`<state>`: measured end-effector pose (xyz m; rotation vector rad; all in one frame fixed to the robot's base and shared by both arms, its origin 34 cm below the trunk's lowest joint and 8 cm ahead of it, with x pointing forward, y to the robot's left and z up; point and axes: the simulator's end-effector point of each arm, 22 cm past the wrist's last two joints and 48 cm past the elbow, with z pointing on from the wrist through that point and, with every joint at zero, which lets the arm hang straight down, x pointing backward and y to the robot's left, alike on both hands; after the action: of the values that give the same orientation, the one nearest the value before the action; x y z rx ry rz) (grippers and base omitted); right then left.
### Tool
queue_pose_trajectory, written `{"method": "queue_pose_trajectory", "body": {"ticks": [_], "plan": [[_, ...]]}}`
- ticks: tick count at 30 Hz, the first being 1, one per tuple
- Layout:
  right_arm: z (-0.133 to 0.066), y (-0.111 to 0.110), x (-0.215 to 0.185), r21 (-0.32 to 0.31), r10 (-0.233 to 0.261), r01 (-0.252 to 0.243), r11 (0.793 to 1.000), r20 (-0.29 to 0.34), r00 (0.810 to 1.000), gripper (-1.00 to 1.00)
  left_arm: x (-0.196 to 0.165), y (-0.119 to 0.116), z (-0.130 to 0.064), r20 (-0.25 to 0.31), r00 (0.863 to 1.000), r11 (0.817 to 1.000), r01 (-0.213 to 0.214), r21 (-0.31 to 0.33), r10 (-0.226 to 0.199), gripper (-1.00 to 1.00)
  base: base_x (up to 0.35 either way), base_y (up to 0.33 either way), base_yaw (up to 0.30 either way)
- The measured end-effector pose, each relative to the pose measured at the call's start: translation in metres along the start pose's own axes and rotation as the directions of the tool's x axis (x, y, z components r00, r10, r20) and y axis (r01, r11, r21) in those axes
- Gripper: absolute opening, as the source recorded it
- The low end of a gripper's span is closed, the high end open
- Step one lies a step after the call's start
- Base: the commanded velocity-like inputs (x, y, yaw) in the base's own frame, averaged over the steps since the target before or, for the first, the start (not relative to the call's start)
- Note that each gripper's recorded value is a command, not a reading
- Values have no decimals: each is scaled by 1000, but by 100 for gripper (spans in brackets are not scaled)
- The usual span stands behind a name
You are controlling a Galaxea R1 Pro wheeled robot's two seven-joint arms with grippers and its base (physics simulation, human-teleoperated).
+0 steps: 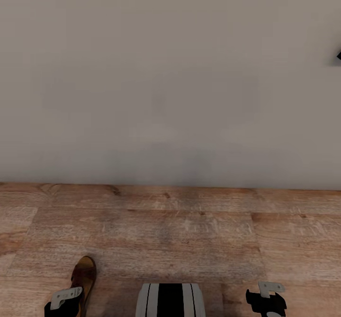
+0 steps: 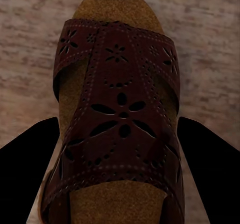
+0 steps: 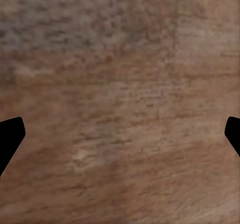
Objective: Pick up the two gym shoes and the two sandals from the corridor floor and place them onto the hallstand (shoe rack) in the corridor, making sure they are on the rack and not on the floor. Arrange them so the two gym shoes are next to each other and the two sandals are next to each other.
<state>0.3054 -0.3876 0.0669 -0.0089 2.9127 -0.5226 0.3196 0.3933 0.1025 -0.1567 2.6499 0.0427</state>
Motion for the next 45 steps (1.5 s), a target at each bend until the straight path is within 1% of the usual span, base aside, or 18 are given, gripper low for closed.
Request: {"method": "queue_pose_trajectory", "body": {"ticks": [25, 30, 39, 45], "plan": [[0, 0, 0, 0, 0, 0, 1000, 0, 1000, 100, 0, 1, 0, 0, 1000, 1000, 1, -3, -1, -100, -6, 0, 0], [0, 0, 0, 0, 0, 0, 1000, 0, 1000, 100, 0, 1, 0, 0, 1000, 1000, 2, -4, -2, -100, -183, 0, 0], [0, 0, 0, 0, 0, 0, 1000, 0, 1000, 100, 0, 1, 0, 0, 1000, 1000, 2, -4, -2, -100, -290, 0, 0], [0, 0, 0, 0, 0, 0, 1000, 0, 1000, 100, 0, 1, 0, 0, 1000, 1000, 2, -4, -2, -100, -129, 0, 0]]}}
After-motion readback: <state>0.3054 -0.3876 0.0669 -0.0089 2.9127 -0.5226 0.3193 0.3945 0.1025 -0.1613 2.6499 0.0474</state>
